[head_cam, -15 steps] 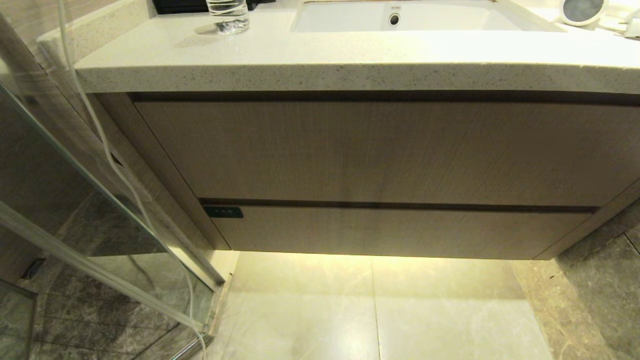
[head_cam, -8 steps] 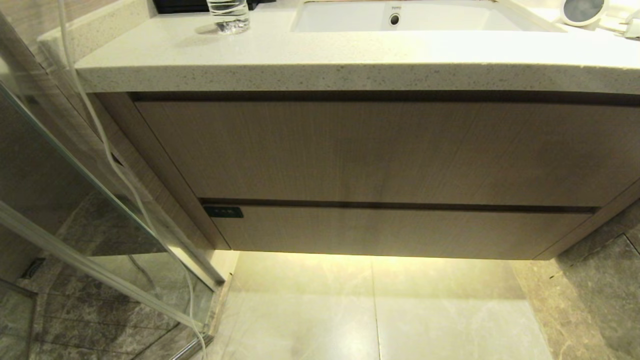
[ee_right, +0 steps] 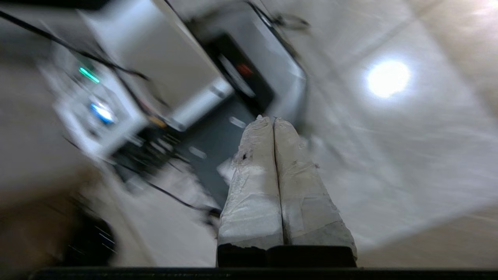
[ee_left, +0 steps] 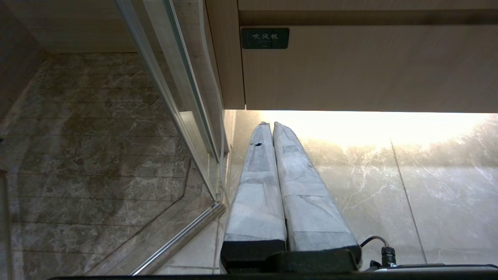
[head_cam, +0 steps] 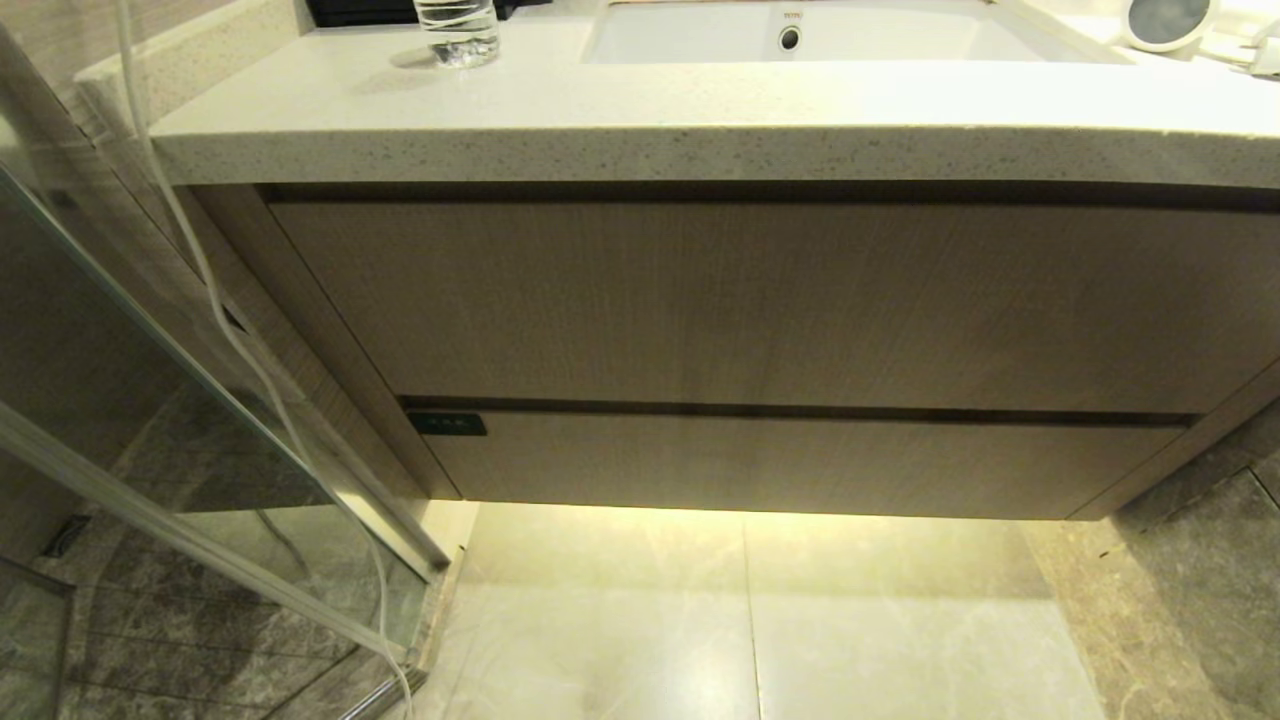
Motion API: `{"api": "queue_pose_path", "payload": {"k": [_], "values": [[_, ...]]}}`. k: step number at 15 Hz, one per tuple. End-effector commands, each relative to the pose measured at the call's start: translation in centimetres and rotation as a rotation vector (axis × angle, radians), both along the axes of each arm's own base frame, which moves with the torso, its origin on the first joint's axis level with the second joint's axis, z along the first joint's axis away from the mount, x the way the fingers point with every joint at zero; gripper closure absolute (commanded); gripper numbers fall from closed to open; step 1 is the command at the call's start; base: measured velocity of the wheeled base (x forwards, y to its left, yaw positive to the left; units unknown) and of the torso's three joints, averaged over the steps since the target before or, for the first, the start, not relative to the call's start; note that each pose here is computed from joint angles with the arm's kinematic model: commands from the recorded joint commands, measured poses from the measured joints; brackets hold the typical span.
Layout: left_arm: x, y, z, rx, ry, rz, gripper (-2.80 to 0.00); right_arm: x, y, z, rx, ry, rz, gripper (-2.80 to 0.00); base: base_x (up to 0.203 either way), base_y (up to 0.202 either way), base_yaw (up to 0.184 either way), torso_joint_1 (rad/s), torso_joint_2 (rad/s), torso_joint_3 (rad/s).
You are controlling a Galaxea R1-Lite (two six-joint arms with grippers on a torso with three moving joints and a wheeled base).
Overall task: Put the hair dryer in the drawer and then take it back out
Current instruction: Pull open the drawer
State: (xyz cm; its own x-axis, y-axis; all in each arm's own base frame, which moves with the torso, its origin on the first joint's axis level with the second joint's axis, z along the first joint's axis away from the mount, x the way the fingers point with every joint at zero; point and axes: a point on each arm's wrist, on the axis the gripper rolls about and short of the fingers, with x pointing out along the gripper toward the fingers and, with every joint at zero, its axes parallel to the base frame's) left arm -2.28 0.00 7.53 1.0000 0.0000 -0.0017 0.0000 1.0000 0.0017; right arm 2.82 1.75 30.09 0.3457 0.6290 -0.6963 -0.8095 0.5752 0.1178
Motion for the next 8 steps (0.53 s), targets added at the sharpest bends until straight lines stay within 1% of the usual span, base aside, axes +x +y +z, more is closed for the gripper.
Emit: {"api": "queue_pose_path", "payload": {"k": [1,2,3,5,6,7,8], "values": [[0.0,0.0,0.0,0.0,-0.002,0.0,0.0,5.8,1.1,-2.1,-0.257,-0.022,0.208,0.0,0.0,0.0,0.0,0.0,0.0,0.0],[0.0,0.0,0.0,0.0,0.0,0.0,0.0,7.3,1.4,-2.5,-0.303,-0.046,0.263,0.0,0.0,0.0,0.0,0.0,0.0,0.0],[0.0,0.0,0.0,0.0,0.0,0.0,0.0,8.7,1.7,-3.0,-0.339,-0.046,0.292,0.0,0.0,0.0,0.0,0.0,0.0,0.0],[0.0,0.0,0.0,0.0,0.0,0.0,0.0,11.2,2.0,-3.9,-0.482,-0.059,0.316,0.0,0.0,0.0,0.0,0.0,0.0,0.0],[0.0,0.0,0.0,0.0,0.0,0.0,0.0,12.5,2.2,-4.4,-0.537,-0.087,0.327,0.0,0.0,0.0,0.0,0.0,0.0,0.0],[0.0,0.0,0.0,0.0,-0.002,0.0,0.0,14.2,2.8,-4.9,-0.584,-0.123,0.36,0.0,0.0,0.0,0.0,0.0,0.0,0.0],[0.0,0.0,0.0,0.0,0.0,0.0,0.0,16.1,3.5,-5.5,-0.636,-0.19,0.389,0.0,0.0,0.0,0.0,0.0,0.0,0.0]]}}
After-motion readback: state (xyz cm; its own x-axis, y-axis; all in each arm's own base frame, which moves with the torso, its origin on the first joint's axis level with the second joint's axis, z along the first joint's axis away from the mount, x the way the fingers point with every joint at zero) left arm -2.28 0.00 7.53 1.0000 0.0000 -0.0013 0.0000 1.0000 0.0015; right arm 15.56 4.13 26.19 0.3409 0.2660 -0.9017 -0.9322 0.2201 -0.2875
